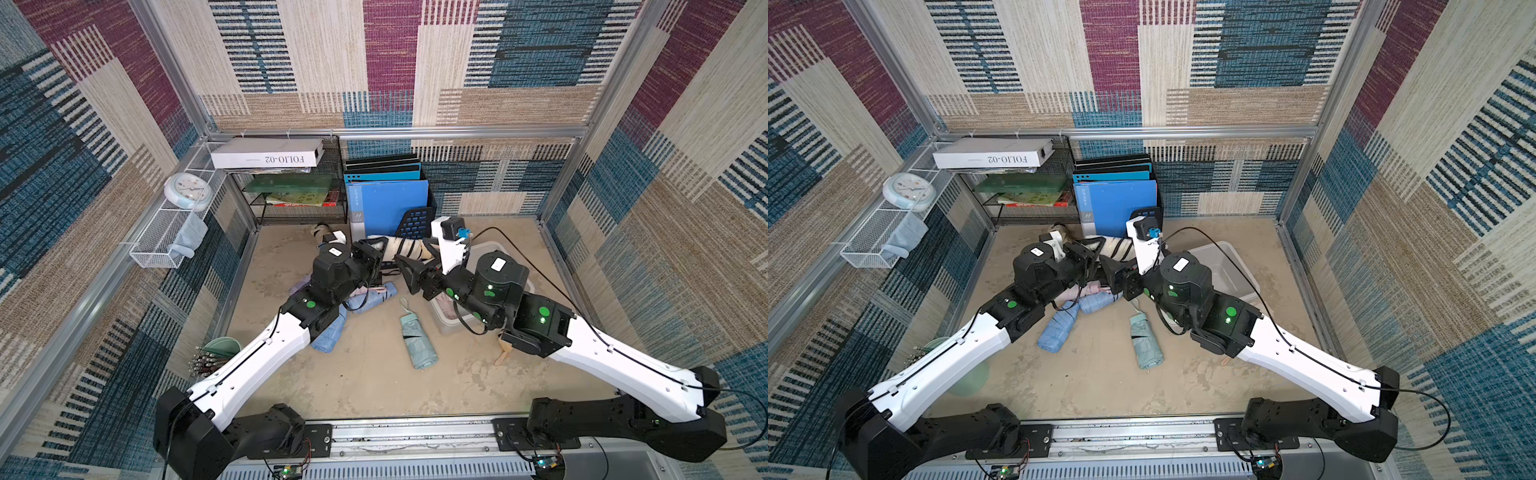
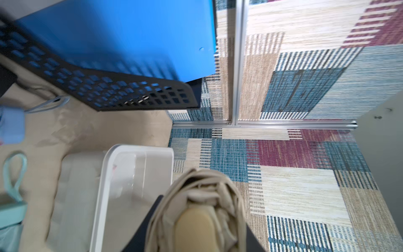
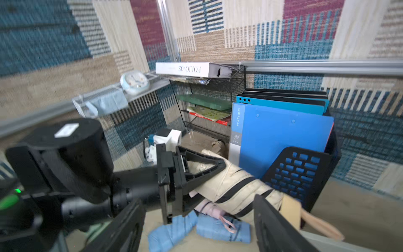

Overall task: Put the umbrella into the storage box
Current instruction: Pick up the umbrella from the center of the board.

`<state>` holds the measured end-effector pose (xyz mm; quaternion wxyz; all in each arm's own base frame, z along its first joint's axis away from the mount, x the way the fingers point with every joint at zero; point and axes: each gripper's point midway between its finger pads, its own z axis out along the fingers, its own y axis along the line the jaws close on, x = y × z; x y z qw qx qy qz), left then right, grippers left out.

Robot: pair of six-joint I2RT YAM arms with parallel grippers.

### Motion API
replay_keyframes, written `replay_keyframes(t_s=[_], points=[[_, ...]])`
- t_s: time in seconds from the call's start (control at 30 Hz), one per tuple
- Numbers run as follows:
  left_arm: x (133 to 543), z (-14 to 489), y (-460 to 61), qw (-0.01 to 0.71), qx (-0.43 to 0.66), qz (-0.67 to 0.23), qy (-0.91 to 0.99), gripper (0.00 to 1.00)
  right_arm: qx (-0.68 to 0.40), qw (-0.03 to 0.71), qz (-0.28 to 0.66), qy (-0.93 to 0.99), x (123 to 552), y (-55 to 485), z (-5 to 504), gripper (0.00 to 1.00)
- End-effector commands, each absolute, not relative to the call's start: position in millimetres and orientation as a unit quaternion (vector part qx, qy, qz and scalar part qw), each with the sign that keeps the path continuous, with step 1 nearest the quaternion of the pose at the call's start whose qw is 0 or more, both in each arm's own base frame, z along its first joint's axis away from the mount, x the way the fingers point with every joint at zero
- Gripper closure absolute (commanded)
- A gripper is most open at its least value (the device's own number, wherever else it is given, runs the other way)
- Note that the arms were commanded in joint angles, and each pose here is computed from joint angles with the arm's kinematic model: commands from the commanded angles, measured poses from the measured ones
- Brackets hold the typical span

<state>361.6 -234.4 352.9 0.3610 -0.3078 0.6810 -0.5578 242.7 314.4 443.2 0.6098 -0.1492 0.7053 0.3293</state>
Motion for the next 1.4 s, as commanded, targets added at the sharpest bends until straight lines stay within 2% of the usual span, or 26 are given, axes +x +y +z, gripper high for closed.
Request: replay_keyframes(t_s=[0.0,0.17,0.33,0.63,0.83,1.07,1.23,1.37], points=[[369.9,434.5,-231.0,0.451,-0.259,-0.624,0.583,1.00,0.023,0.560,0.456,0.691,255.3,305.3,461.9,0.19],[365.1,476.8,-230.8,0.492,-0.229,-0.646,0.537,1.00,0.090,0.540,0.527,0.650,276.1,300.6,473.3,0.19],[361.4,486.2,-229.1,0.496,-0.232,-0.658,0.517,1.00,0.100,0.547,0.575,0.599,290.5,301.9,483.1,0.17],[352.9,498.5,-233.2,0.493,-0.233,-0.696,0.466,1.00,0.098,0.571,0.576,0.576,312.7,313.8,489.0,0.15],[348.9,501.1,-229.9,0.496,-0.234,-0.706,0.448,1.00,0.127,0.562,0.586,0.570,332.5,317.2,484.1,0.16],[352.7,489.6,-239.5,0.480,-0.237,-0.704,0.467,1.00,0.147,0.561,0.588,0.564,346.6,319.5,478.7,0.25],[356.6,483.5,-245.1,0.473,-0.249,-0.712,0.455,1.00,0.177,0.555,0.582,0.566,358.6,315.9,462.7,0.37],[357.4,479.6,-252.7,0.468,-0.249,-0.713,0.459,1.00,0.171,0.559,0.583,0.564,360.0,318.4,465.8,0.43]])
